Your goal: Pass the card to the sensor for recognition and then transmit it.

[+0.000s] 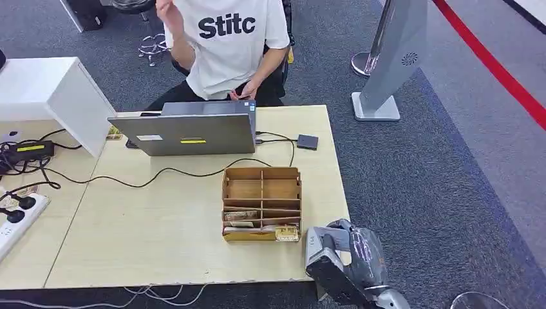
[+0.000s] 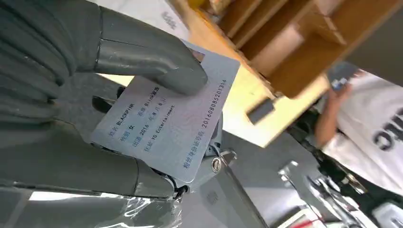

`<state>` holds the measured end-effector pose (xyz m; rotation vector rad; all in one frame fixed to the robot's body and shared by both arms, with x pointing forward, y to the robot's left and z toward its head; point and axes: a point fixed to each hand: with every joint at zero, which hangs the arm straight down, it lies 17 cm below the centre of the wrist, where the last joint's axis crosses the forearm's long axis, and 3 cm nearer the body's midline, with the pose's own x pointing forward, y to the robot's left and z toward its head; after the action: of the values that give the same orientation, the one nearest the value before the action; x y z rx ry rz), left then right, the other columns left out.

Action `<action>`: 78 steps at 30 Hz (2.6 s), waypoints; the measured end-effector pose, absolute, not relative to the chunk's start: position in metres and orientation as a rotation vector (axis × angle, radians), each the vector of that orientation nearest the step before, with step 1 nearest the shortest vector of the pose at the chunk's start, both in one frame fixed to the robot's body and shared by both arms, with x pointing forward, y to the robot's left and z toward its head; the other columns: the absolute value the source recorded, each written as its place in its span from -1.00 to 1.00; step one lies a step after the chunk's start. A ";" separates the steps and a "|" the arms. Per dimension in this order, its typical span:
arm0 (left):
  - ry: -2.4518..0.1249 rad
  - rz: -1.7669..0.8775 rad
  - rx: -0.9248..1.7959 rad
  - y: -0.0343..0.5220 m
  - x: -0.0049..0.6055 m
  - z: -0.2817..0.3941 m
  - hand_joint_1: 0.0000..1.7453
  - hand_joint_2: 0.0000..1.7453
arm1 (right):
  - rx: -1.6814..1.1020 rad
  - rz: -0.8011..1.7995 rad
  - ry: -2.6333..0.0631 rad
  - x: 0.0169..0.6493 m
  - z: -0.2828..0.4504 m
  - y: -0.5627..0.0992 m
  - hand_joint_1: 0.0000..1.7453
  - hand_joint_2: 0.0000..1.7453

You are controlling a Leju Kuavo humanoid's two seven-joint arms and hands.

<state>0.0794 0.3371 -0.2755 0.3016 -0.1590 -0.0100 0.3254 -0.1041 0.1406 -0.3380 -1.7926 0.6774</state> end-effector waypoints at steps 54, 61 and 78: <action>-0.163 -0.015 0.302 0.336 0.080 -0.275 -1.00 1.00 | -0.330 0.807 -1.485 0.317 0.024 -0.111 1.00 1.00; -0.163 -0.018 0.305 0.337 0.080 -0.275 -1.00 1.00 | -0.342 0.815 -1.480 0.319 0.021 -0.111 1.00 1.00; -0.161 -0.018 0.308 0.338 0.080 -0.275 -1.00 1.00 | -0.354 0.817 -1.508 0.321 0.028 -0.109 1.00 1.00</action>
<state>0.0800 0.3384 -0.2752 0.3081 -0.1615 -0.0178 0.3205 -0.1094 0.0278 -0.3536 -1.5085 0.8169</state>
